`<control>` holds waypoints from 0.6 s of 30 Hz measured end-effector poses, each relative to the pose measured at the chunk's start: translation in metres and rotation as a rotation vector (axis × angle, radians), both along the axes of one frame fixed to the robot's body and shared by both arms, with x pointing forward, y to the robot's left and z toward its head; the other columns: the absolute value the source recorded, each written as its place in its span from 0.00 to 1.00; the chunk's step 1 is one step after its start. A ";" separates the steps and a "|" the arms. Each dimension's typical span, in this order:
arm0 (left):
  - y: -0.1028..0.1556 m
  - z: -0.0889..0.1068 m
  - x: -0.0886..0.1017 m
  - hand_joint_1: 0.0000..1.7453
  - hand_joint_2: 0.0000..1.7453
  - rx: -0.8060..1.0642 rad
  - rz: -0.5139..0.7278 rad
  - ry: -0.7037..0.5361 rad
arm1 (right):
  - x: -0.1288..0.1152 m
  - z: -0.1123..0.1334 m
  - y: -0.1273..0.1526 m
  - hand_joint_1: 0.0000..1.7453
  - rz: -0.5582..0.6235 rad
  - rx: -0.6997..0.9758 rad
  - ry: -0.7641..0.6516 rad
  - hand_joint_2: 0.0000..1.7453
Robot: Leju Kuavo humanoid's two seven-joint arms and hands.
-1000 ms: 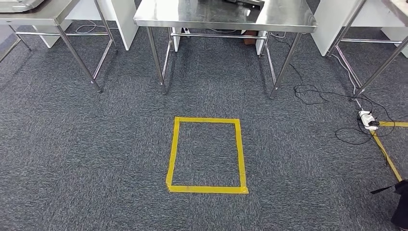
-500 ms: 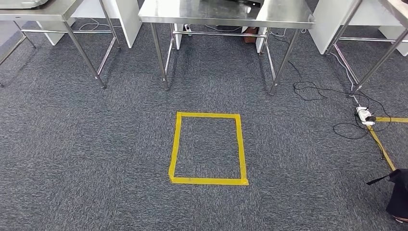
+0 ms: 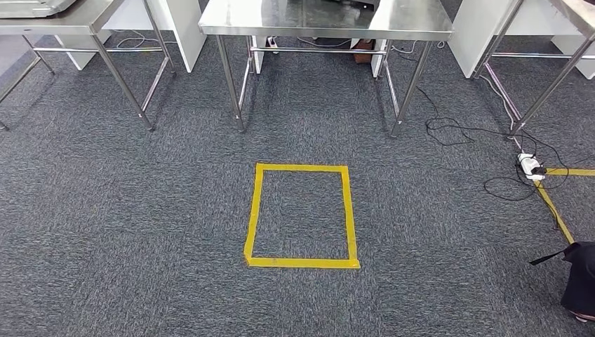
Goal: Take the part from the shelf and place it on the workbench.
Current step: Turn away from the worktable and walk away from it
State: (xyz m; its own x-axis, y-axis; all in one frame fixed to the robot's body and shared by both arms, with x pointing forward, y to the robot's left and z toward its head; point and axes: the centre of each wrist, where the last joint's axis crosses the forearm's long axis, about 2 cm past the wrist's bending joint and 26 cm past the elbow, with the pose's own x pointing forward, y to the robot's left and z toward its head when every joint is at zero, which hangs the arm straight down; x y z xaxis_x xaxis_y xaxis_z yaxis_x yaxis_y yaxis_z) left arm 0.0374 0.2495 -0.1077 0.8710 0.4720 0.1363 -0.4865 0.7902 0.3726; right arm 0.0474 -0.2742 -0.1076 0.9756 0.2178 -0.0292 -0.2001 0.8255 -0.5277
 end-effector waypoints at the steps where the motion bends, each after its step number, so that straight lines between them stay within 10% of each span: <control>1: 0.000 0.000 0.000 0.00 0.00 0.000 -0.001 0.000 | 0.000 0.000 0.000 0.00 -0.008 0.001 -0.002 0.00; 18: 0.000 0.001 0.007 0.00 0.00 -0.002 -0.367 0.079 | -0.003 -0.001 0.009 0.00 -0.085 0.044 0.132 0.00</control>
